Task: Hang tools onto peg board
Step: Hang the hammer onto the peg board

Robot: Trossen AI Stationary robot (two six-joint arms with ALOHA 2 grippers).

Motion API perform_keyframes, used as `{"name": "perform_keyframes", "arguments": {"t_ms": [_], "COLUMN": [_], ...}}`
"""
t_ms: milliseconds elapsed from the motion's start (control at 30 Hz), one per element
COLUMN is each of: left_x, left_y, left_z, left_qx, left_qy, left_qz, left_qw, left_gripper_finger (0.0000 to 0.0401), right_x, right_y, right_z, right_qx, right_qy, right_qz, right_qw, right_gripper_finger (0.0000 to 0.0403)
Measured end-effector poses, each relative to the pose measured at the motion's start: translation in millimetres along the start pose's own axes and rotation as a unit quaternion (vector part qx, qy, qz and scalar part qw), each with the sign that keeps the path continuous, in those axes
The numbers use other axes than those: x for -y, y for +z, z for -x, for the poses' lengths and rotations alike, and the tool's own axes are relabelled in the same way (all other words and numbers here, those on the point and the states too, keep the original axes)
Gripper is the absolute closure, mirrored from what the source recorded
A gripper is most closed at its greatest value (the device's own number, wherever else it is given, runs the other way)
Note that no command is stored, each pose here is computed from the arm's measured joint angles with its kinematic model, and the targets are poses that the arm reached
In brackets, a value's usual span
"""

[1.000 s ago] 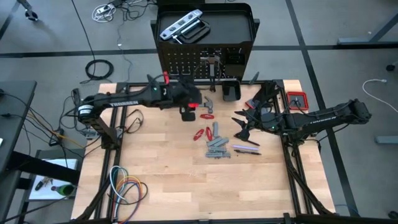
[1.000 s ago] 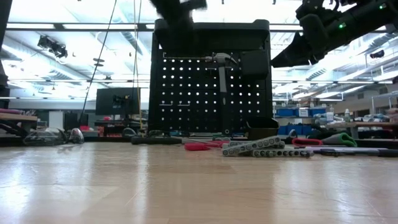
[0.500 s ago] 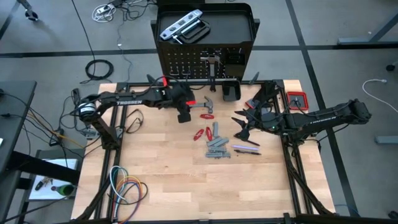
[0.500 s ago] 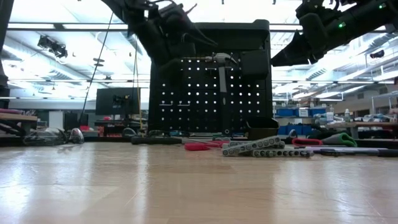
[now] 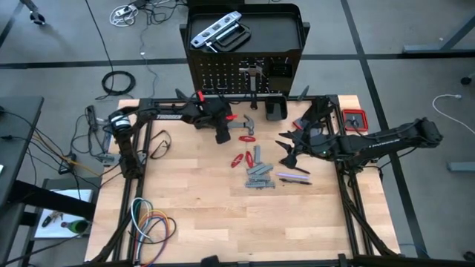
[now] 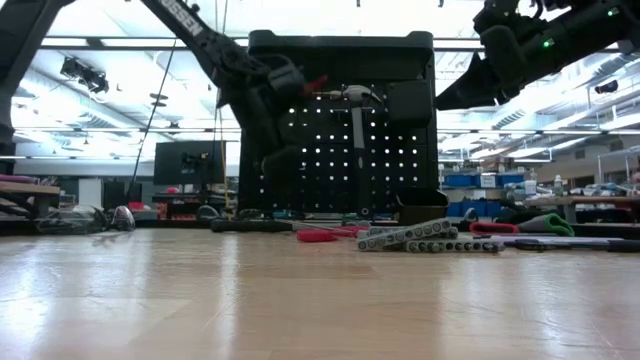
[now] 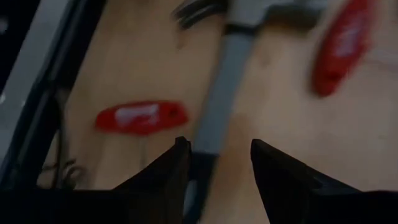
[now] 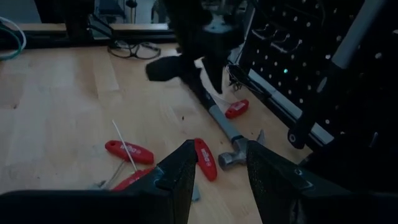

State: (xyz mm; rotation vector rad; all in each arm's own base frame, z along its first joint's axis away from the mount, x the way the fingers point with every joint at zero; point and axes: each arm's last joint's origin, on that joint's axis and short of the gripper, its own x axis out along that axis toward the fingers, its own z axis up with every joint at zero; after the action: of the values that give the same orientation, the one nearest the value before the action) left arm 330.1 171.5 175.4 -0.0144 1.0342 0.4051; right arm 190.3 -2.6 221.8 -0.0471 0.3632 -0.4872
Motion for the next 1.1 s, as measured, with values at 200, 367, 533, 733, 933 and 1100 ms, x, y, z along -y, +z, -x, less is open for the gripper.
{"name": "perform_keyframes", "arguments": {"t_ms": [200, 367, 533, 733, 933, 1100], "left_x": [-24, -36, -31, -5, 38, 72], "left_y": [-14, -26, -41, -57, -62, -46], "left_z": [-8, -8, -6, -8, -4, 14], "left_qx": [-0.036, -0.067, -0.125, -0.176, -0.221, -0.201], "left_qy": [-0.014, -0.060, -0.103, -0.106, -0.062, -0.023], "left_qz": [0.033, 0.037, 0.019, -0.023, -0.081, -0.135], "left_qw": [0.999, 0.995, 0.987, 0.978, 0.970, 0.970], "left_gripper_finger": [0.0222, 0.0222, 0.0227, 0.0266, 0.0316, 0.0316], "right_x": [-4, -7, -8, -8, -9, -9], "right_y": [-3, -6, -6, -4, -1, 1], "right_z": [-7, -13, -13, -14, -13, -13], "right_qx": [-0.009, -0.014, -0.011, -0.003, 0.010, 0.018], "right_qy": [-0.001, -0.001, -0.001, 0.000, 0.008, 0.013], "right_qz": [0.009, 0.017, 0.018, 0.015, 0.006, 0.001], "right_qw": [1.000, 1.000, 1.000, 1.000, 1.000, 1.000], "right_gripper_finger": [0.0252, 0.0252, 0.0252, 0.0252, 0.0252, 0.0252]}}
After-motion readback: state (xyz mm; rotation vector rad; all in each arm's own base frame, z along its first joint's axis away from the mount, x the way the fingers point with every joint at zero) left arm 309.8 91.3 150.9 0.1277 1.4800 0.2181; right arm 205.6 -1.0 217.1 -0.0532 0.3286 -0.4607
